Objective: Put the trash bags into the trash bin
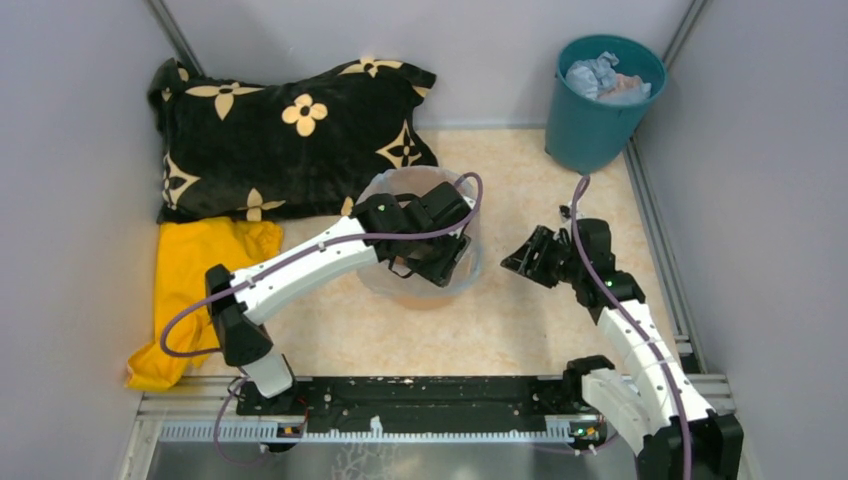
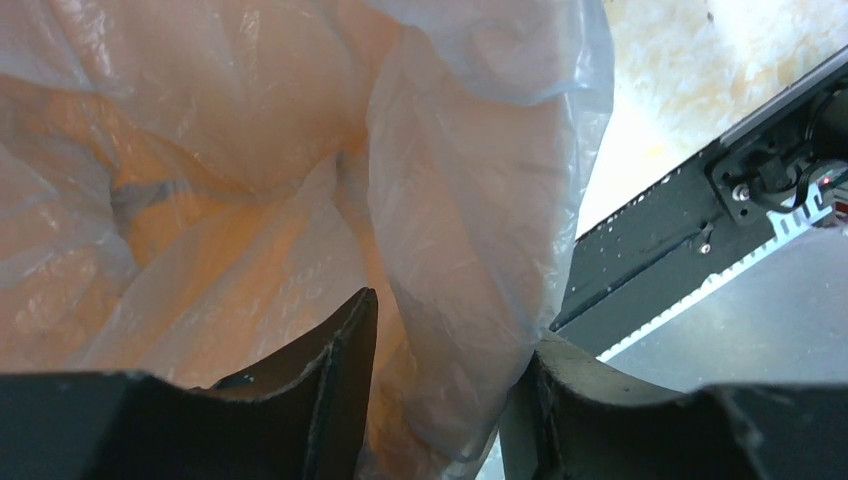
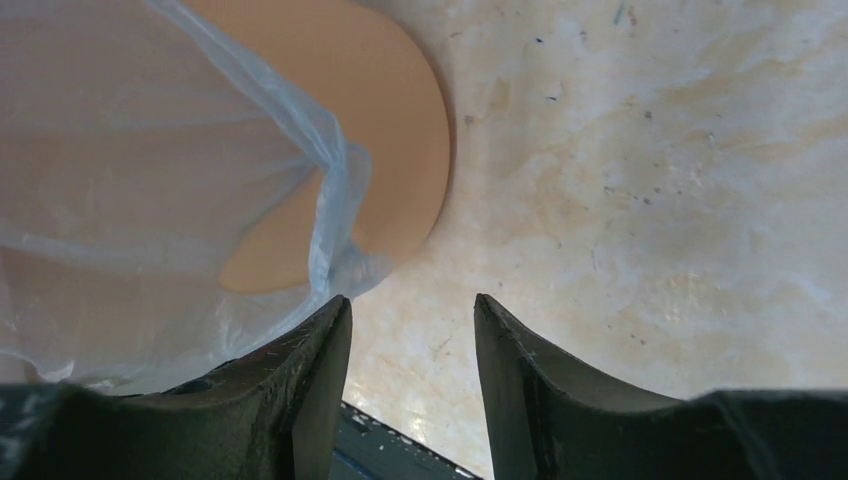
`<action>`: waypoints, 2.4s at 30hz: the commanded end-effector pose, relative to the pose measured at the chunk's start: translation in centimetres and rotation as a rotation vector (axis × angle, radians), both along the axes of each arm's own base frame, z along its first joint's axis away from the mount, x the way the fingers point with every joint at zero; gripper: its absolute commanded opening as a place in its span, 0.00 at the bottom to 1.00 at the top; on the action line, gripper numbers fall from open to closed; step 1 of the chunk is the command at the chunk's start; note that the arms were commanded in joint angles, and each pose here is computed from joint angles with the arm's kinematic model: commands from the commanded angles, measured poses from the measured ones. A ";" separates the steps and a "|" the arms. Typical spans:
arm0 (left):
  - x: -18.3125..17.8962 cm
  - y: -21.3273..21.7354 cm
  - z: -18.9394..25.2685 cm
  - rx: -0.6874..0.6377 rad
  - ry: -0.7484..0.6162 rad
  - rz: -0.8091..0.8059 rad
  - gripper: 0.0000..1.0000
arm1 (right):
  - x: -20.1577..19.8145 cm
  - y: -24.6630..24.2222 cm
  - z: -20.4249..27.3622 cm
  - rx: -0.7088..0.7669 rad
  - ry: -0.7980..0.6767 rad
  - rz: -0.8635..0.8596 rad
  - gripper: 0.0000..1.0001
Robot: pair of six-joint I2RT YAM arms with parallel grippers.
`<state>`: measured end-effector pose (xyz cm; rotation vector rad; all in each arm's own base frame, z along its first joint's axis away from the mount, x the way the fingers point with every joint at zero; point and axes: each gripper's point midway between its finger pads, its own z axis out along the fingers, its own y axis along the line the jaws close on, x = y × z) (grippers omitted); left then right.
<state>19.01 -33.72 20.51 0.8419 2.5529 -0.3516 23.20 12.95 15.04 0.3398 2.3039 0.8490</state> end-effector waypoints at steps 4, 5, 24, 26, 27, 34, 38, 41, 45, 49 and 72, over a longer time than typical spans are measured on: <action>-1.5 2.3 1.2 -0.009 0.007 0.002 0.48 | 1.5 3.2 2.5 0.130 -0.126 0.180 0.45; -1.6 2.2 1.5 -0.020 0.004 -0.006 0.47 | 1.5 3.5 2.8 0.141 -0.131 0.198 0.45; -3.4 0.9 3.8 -0.138 0.029 -0.160 0.40 | 4.2 6.8 3.0 0.011 -0.173 0.304 0.43; -3.5 0.8 3.7 -0.144 0.031 -0.165 0.40 | 4.8 6.9 3.2 0.008 -0.185 0.296 0.42; -3.5 0.8 3.7 -0.147 0.031 -0.166 0.40 | 5.1 7.0 3.1 0.003 -0.181 0.295 0.42; -3.7 0.9 3.3 -0.155 0.027 -0.178 0.40 | 6.8 8.0 2.7 -0.022 -0.172 0.304 0.38; -3.8 0.8 3.0 -0.163 0.030 -0.183 0.40 | 7.0 8.7 1.7 -0.026 -0.156 0.312 0.28; -3.8 0.8 2.9 -0.167 0.028 -0.184 0.40 | 6.9 8.7 0.9 -0.029 -0.143 0.306 0.21; -3.8 0.8 3.0 -0.170 0.024 -0.183 0.40 | 6.6 8.5 -0.3 -0.031 -0.125 0.299 0.13; -3.6 0.9 3.0 -0.167 0.017 -0.178 0.40 | 6.3 8.4 -1.3 -0.032 -0.107 0.297 0.00; -2.6 0.9 2.3 -0.148 -0.013 -0.132 0.40 | 2.7 7.2 1.5 -0.012 -0.146 0.282 0.40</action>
